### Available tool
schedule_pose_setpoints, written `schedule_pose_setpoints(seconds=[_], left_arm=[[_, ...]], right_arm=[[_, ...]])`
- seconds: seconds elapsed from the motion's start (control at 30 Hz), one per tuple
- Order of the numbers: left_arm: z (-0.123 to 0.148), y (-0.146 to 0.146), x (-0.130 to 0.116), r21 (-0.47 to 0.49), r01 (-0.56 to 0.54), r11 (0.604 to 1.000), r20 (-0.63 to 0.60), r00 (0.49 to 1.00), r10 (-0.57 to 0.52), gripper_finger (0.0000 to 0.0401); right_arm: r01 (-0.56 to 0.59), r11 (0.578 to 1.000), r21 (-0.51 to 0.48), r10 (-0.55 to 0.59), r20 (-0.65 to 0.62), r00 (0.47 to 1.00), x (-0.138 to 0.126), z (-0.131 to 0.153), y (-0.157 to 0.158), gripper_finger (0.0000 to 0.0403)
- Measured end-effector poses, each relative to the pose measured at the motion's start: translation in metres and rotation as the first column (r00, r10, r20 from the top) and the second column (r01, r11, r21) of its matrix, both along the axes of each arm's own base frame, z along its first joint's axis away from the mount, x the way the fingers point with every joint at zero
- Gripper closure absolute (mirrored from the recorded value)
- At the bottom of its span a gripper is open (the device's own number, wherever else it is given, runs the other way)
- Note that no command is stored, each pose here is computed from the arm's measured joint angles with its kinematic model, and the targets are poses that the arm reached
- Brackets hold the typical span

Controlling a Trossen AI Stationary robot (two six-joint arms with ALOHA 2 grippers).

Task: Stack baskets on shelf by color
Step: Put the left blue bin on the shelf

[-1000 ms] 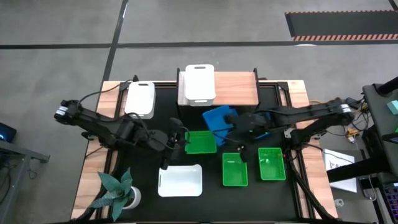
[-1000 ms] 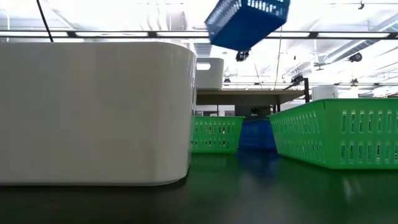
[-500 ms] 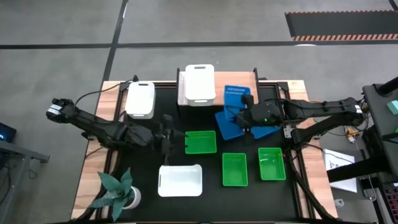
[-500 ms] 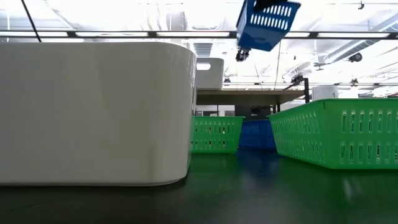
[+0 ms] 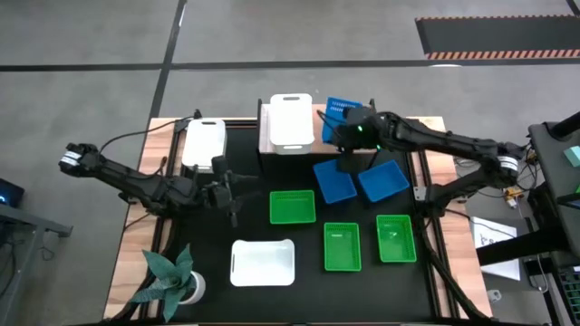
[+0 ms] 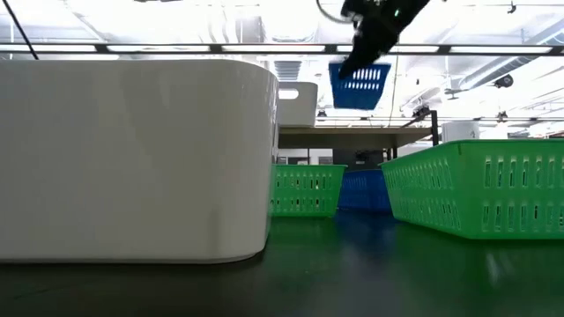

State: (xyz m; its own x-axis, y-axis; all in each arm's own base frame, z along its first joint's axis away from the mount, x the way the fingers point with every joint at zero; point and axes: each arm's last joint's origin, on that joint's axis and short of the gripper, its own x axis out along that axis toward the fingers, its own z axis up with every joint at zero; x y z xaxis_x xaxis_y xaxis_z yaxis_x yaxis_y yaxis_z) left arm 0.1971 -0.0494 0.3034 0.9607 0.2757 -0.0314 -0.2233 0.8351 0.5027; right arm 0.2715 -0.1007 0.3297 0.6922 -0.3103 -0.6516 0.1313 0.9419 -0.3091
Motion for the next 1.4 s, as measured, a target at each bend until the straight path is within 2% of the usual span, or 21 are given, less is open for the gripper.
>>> schedule_pose_setpoints(seconds=[0.17,0.37,0.7,1.0,1.17,1.4], left_arm=[[0.001,0.003,-0.008,-0.008,-0.002,1.000,0.024,1.000,0.002,0.0231],[0.002,0.003,-0.010,-0.011,-0.001,1.000,0.032,0.999,0.002,0.0231],[0.001,0.003,-0.009,-0.009,-0.001,1.000,0.027,1.000,0.001,0.0231],[0.000,0.002,-0.007,-0.006,0.002,1.000,0.018,1.000,-0.002,0.0231],[-0.001,0.002,-0.006,-0.005,0.002,1.000,0.015,1.000,-0.002,0.0231],[-0.001,0.002,-0.006,-0.005,0.002,1.000,0.015,1.000,-0.002,0.0231]], right_arm=[[0.013,0.999,0.050,-0.012,-0.019,1.000,0.012,-0.022,-0.031,0.0394],[-0.032,0.999,0.011,0.033,-0.073,0.997,0.032,-0.043,-0.047,0.0394],[-0.109,0.993,-0.034,0.105,-0.094,0.990,0.053,-0.045,-0.055,0.0394],[-0.129,0.990,-0.064,0.122,-0.101,0.987,0.055,-0.044,-0.056,0.0394],[-0.129,0.990,-0.052,0.124,-0.099,0.987,0.046,-0.035,-0.052,0.0394],[-0.115,0.993,0.016,0.116,-0.083,0.990,0.043,-0.034,-0.048,0.0394]])
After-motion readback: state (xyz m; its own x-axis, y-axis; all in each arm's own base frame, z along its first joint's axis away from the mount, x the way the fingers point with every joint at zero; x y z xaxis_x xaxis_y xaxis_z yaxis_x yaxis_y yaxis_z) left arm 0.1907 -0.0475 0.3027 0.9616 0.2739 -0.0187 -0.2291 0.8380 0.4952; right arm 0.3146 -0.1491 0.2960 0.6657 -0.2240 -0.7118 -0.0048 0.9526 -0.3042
